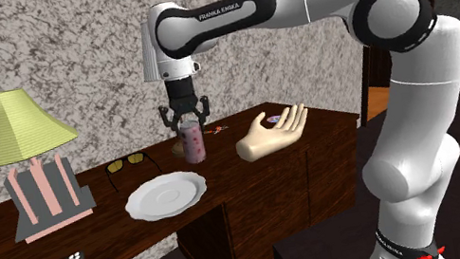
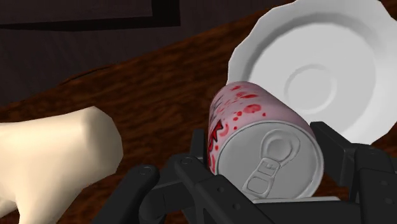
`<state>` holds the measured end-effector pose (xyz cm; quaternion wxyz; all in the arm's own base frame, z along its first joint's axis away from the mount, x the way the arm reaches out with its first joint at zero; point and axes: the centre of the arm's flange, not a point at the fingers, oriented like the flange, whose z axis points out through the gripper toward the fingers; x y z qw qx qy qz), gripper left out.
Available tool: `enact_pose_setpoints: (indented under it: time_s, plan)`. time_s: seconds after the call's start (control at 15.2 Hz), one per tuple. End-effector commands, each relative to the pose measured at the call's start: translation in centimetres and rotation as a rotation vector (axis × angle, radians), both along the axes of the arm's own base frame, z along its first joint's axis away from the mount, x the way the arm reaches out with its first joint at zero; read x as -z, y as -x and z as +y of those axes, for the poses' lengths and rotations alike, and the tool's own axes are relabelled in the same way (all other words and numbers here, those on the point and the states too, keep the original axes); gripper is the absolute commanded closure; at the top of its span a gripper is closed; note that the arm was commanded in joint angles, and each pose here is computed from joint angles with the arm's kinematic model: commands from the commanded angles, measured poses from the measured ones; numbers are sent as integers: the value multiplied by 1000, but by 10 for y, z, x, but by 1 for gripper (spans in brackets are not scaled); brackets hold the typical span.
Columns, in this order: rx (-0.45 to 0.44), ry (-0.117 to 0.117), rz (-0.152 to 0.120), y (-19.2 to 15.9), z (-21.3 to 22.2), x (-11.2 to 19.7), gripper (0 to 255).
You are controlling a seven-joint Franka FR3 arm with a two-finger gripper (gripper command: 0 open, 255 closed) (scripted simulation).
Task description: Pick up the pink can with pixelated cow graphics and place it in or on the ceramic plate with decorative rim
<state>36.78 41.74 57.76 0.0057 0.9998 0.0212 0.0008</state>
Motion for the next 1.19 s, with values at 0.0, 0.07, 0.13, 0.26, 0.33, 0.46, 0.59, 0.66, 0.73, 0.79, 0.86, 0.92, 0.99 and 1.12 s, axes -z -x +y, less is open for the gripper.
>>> enact_pose_setpoints:
  time_s: [0.0,0.07,0.13,0.26,0.33,0.46,0.59,0.66,0.73,0.79,0.86,0.92,0.99,1.12]
  plan:
    - [4,-2,-1,-5,26,-5,255]
    - [4,-2,-1,-6,39,-7,255]
    - [4,-2,-1,-7,52,-10,255]
    - [4,-2,-1,-9,78,-15,255]
    - [4,-2,-1,-10,91,-17,255]
    - [4,-2,-1,-11,109,-21,255]
    - [4,-2,-1,-11,109,-10,255]
    - [4,-2,-1,-11,109,-5,255]
    - [4,-2,-1,-11,109,1,255]
    - [4,-2,-1,-11,109,6,255]
    - [4,-2,-1,-11,109,11,255]
    - [4,-2,-1,-11,109,16,255]
    - [4,-2,-1,-11,109,22,255]
    - [4,-2,-1,-11,109,32,255]
